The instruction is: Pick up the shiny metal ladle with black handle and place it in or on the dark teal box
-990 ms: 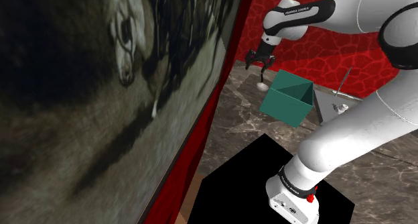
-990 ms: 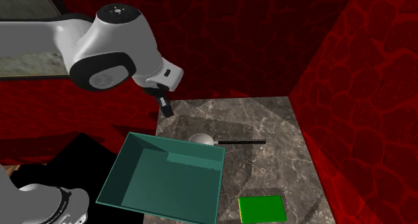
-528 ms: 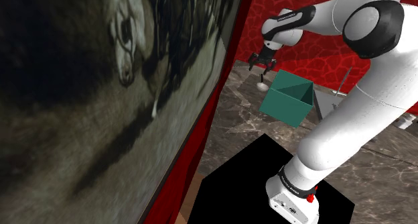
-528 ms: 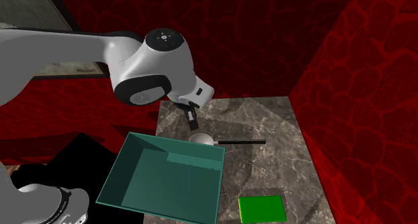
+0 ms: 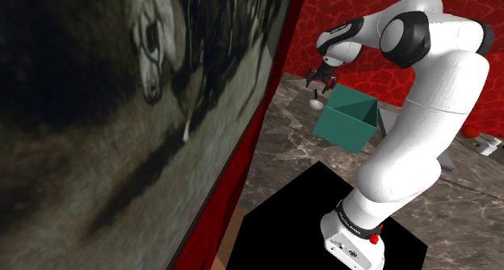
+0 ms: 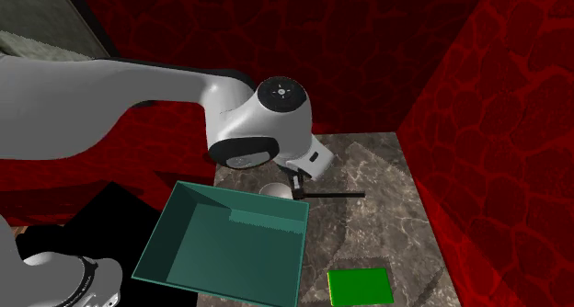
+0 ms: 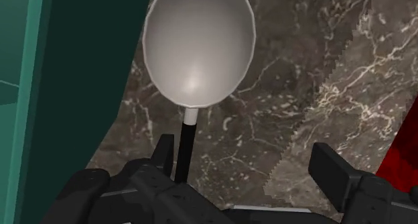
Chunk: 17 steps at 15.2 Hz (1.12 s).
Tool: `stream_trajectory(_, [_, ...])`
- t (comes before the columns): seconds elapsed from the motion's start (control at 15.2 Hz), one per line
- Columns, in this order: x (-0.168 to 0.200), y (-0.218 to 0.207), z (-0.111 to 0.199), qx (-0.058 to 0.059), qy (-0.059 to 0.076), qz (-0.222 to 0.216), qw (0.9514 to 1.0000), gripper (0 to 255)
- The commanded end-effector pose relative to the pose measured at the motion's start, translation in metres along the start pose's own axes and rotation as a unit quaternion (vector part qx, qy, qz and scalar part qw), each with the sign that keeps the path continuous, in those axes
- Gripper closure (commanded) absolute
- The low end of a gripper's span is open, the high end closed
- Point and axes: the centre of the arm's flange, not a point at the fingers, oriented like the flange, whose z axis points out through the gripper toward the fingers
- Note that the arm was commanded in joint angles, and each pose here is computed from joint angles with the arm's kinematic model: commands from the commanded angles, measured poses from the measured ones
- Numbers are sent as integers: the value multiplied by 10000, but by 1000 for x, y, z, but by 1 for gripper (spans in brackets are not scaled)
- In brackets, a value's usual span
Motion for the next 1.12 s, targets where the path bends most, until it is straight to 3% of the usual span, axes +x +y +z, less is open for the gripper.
stream_trajectory(0.0, [20, 17, 12, -6, 42, 203, 9998, 0])
stream_trajectory(0.2, [44, 40, 27, -18, 96, 495, 9987, 0])
stream_trajectory(0.66, [45, 40, 64, -18, 96, 495, 9987, 0])
stream_trajectory(1.06, [45, 41, 67, -18, 96, 495, 9987, 0])
